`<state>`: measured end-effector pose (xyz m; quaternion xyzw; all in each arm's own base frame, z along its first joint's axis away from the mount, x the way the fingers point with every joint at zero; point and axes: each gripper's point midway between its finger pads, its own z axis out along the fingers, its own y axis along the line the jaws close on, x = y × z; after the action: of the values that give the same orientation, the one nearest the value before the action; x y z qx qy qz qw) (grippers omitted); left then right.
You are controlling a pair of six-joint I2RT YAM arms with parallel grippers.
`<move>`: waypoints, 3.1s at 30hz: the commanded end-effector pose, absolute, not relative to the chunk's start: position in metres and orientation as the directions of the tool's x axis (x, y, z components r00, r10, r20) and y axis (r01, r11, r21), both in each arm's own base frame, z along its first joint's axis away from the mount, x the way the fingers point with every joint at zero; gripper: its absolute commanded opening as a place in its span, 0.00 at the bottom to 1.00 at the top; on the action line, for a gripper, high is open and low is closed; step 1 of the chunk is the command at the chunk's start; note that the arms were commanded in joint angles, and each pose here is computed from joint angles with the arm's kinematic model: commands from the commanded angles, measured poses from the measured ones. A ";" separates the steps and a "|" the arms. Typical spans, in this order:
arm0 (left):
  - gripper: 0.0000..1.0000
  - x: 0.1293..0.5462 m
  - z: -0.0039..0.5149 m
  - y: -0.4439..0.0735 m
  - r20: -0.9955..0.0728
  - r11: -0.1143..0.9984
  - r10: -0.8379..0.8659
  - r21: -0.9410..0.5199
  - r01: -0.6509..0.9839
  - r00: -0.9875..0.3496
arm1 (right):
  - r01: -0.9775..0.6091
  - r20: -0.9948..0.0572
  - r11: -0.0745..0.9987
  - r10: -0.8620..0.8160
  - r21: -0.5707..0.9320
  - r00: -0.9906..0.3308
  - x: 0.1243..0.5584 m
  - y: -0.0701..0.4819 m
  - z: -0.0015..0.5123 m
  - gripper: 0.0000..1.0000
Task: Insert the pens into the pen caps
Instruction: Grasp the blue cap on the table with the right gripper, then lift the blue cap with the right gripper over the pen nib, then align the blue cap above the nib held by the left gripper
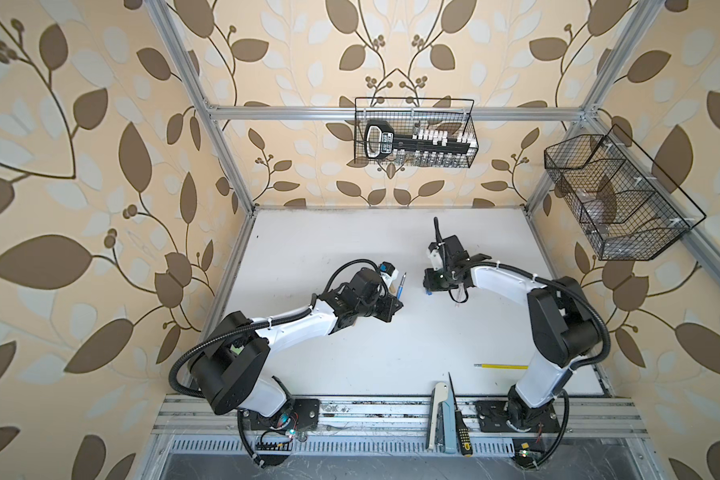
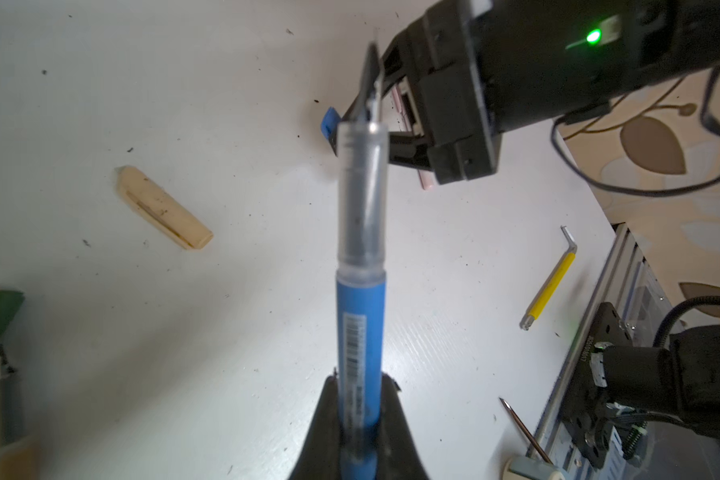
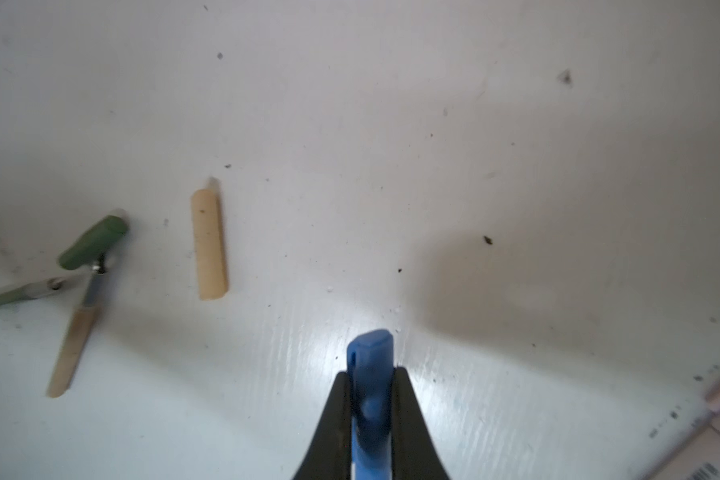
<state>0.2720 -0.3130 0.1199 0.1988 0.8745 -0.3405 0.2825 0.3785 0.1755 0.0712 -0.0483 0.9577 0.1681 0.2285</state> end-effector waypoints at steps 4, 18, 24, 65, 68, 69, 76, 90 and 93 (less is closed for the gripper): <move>0.00 0.281 0.149 -0.337 -0.681 0.598 0.143 -0.519 0.611 -0.719 | -0.197 -0.587 0.830 0.182 0.522 -0.789 0.380 0.184 0.130 0.09; 0.00 0.263 0.163 -0.353 -0.694 0.516 0.172 -0.542 0.664 -0.699 | -0.257 -0.653 0.694 0.394 0.673 -0.646 0.360 0.182 0.205 0.08; 0.00 0.259 0.168 -0.356 -0.702 0.496 0.180 -0.541 0.680 -0.689 | -0.305 -0.633 0.604 0.455 0.736 -0.626 0.359 0.199 0.222 0.08; 0.00 0.260 0.183 -0.359 -0.720 0.475 0.154 -0.547 0.689 -0.677 | -0.311 -0.594 0.531 0.524 0.788 -0.610 0.339 0.202 0.219 0.07; 0.00 0.260 0.184 -0.360 -0.720 0.473 0.156 -0.547 0.691 -0.676 | -0.313 -0.597 0.529 0.537 0.789 -0.596 0.340 0.200 0.222 0.07; 0.00 0.260 0.184 -0.360 -0.721 0.472 0.156 -0.546 0.692 -0.675 | -0.316 -0.602 0.532 0.540 0.786 -0.589 0.341 0.199 0.225 0.07; 0.00 0.257 0.183 -0.359 -0.717 0.468 0.163 -0.549 0.693 -0.678 | -0.341 -0.629 0.541 0.545 0.769 -0.555 0.350 0.193 0.243 0.07; 0.00 0.255 0.190 -0.357 -0.729 0.463 0.153 -0.544 0.700 -0.667 | -0.325 -0.618 0.546 0.525 0.772 -0.585 0.353 0.202 0.225 0.07; 0.00 0.255 0.191 -0.357 -0.729 0.462 0.152 -0.544 0.701 -0.667 | -0.328 -0.608 0.533 0.526 0.780 -0.594 0.352 0.206 0.222 0.07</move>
<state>0.2557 -0.3476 0.1499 0.2475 0.8330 -0.4150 0.2697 0.3515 0.2030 0.2274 0.0627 0.7542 0.4751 0.4490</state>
